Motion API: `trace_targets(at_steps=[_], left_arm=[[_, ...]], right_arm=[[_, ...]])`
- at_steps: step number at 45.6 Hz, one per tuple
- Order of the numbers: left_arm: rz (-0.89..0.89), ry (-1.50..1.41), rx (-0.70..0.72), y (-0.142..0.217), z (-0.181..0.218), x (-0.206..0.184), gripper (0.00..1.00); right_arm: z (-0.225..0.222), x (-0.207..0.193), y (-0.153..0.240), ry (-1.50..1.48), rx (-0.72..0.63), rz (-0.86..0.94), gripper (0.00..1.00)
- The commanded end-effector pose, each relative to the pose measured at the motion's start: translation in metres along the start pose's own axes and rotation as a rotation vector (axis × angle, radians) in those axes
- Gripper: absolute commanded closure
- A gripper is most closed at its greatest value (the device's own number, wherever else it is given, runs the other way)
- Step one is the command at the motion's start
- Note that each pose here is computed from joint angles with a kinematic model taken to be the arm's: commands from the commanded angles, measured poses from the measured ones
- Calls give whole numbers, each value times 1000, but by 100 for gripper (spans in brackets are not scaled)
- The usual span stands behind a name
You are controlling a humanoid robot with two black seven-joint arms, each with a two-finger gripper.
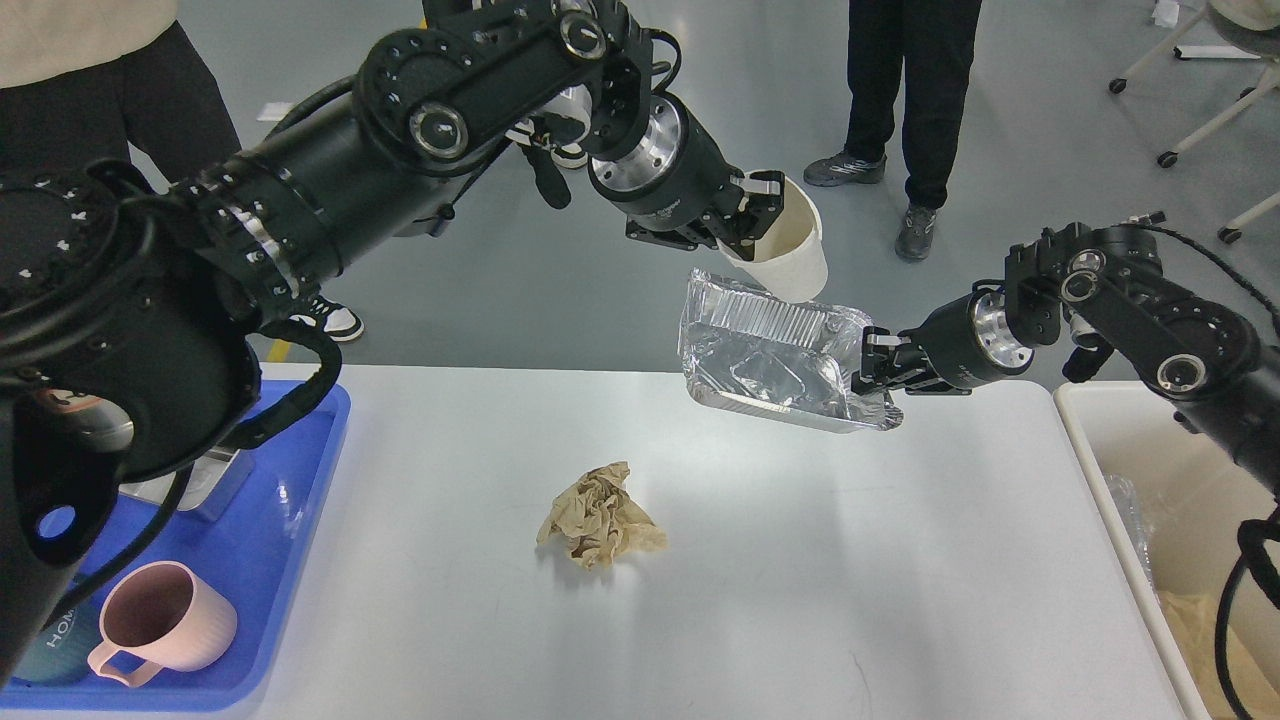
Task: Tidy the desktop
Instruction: 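Grasp and lift the paper cup toward the held foil tray, then drop the paper cup into the foil tray and open left gripper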
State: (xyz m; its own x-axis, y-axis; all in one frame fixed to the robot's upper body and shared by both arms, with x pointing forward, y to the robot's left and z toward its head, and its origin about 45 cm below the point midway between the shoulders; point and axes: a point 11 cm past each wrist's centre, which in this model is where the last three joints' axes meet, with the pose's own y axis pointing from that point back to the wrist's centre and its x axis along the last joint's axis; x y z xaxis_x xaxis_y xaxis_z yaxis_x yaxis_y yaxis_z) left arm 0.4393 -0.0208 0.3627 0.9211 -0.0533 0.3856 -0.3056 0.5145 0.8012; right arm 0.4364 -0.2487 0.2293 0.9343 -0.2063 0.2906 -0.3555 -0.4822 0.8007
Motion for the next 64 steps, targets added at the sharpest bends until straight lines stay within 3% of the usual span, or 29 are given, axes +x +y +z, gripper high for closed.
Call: trace_targets(at_steps=[1, 17, 31, 42, 51, 55, 64], left_arm=[[-9, 19, 13, -21, -3, -14, 100], [11, 78, 38, -57, -15, -33, 98], [50, 134, 17, -65, -22, -35, 84], [78, 157, -14, -66, -18, -33, 48], [93, 182, -73, -60, -8, -26, 7], [97, 195, -111, -51, 4, -20, 4], [160, 166, -208, 7, 40, 20, 4]], right_arm=[[0, 0, 0, -1, -1, 1, 100], [0, 0, 0, 1, -1, 2, 100], [-4, 0, -2, 4, 2, 0, 100], [-4, 1, -1, 6, 1, 2, 100], [-3, 1, -1, 5, 2, 2, 100], [-3, 1, 0, 4, 0, 3, 100], [-1, 2, 1, 2, -3, 6, 100]])
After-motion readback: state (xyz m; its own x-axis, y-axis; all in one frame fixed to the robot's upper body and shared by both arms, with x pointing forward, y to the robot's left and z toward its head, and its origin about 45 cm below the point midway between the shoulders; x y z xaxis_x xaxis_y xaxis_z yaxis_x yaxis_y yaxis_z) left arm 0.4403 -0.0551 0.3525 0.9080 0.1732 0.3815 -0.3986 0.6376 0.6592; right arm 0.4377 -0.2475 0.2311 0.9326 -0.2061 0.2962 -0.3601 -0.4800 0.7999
